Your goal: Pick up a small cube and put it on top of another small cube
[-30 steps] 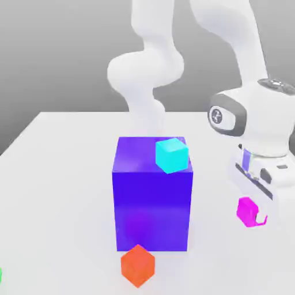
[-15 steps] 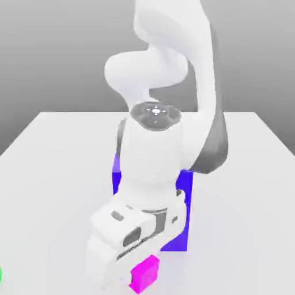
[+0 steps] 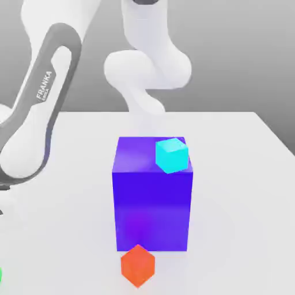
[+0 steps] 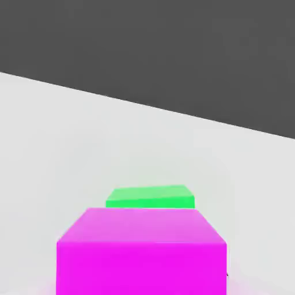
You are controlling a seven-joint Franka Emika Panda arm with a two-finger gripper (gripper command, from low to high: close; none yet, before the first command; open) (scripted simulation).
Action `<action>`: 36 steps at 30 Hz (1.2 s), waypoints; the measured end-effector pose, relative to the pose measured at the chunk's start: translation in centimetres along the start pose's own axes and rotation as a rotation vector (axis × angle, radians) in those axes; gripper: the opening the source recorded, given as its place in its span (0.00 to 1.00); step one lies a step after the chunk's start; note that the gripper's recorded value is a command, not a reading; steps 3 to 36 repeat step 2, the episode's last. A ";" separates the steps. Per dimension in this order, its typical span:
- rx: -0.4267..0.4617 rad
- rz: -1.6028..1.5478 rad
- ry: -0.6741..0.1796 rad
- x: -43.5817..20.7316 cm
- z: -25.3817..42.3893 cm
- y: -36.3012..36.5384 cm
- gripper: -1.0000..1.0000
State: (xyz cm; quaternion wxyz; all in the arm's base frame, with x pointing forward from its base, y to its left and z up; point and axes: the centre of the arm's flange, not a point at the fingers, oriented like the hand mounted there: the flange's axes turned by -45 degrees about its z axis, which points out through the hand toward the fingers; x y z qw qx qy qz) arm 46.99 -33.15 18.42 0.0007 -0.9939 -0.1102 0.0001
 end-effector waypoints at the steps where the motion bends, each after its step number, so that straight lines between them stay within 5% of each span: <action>1: 0.000 0.000 0.000 0.0 0.0 0.0 1.00; 36: 0.000 0.000 0.000 0.0 0.0 0.0 1.00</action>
